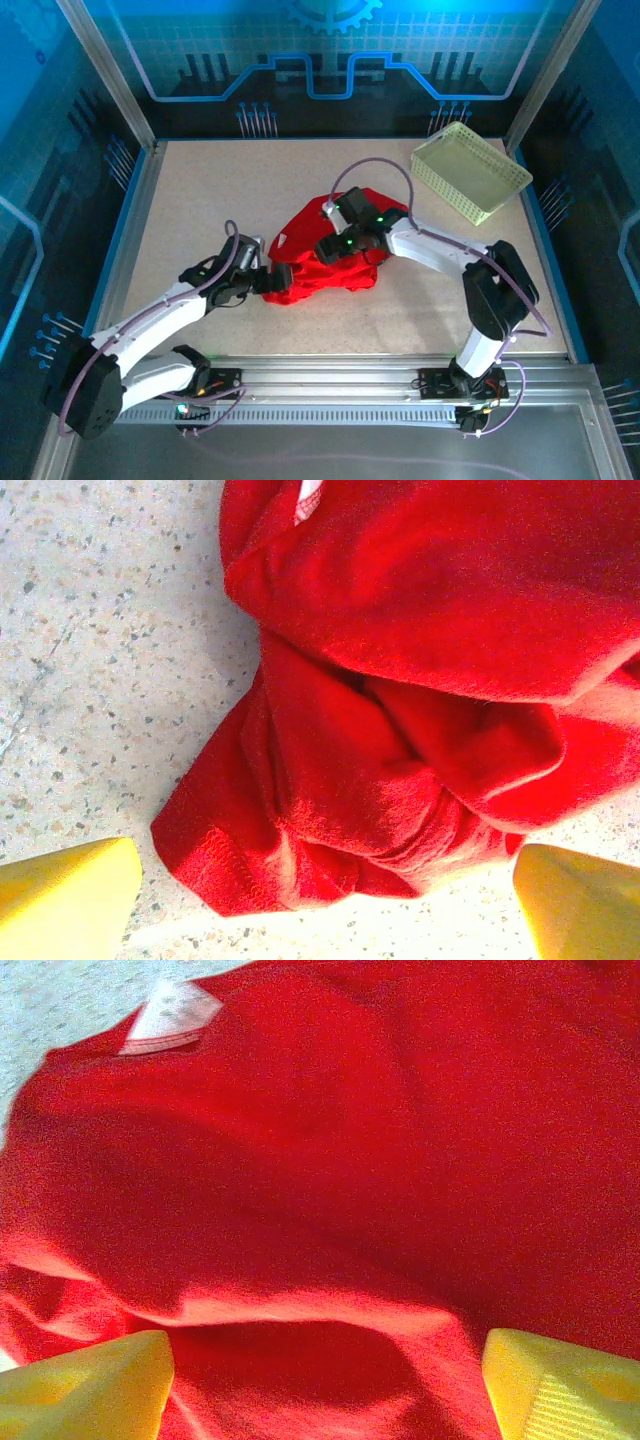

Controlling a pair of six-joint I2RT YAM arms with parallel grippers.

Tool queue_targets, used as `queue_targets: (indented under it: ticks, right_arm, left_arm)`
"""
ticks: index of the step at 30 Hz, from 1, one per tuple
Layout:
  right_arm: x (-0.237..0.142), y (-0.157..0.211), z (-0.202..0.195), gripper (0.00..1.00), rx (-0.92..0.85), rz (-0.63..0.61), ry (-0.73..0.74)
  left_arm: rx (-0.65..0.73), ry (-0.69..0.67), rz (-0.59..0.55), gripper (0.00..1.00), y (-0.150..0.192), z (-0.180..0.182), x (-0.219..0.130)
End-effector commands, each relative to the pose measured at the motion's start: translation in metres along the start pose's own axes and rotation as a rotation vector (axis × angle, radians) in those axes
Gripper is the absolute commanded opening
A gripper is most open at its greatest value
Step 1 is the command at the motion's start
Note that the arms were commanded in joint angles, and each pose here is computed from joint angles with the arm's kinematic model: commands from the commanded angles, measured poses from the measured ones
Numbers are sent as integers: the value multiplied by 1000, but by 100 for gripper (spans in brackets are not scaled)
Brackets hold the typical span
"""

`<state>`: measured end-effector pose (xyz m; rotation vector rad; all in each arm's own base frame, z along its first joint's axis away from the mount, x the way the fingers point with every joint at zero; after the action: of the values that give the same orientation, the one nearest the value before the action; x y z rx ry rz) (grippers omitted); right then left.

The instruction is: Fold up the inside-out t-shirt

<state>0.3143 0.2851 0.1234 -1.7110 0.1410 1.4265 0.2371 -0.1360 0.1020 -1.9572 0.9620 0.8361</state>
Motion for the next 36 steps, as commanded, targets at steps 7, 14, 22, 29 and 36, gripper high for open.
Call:
queue_targets:
  ticks: [7,14,22,29,36]
  right_arm:
    - [28,-27,16,76,-109,12,36]
    - [17,-30,-2,26,-86,12,122]
    - [-46,-26,-25,0,50,-128,191]
    - [-92,-2,-53,0,202,-185,320]
    - [-182,-2,-92,0,325,-360,358]
  left_arm:
    - [-73,28,-9,96,4,2,12]
    - [-74,52,35,89,6,-5,26]
    - [-54,52,59,67,0,-14,42]
    - [-18,62,23,27,-10,-21,33]
    - [52,94,-242,0,-59,-35,-35]
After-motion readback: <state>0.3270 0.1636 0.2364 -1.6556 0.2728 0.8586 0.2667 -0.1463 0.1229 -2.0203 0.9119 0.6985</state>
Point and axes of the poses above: each hand's point on the last joint's axis, 136 mm out from that joint toward the fingers, its own x axis out along the fingers, its own z axis along the line the jaws close on, y = z × x, the point moved 2 cm from there along -x, back along the fingers, and after that the axes turned 13 degrees about -x, right-handed, at the moved point
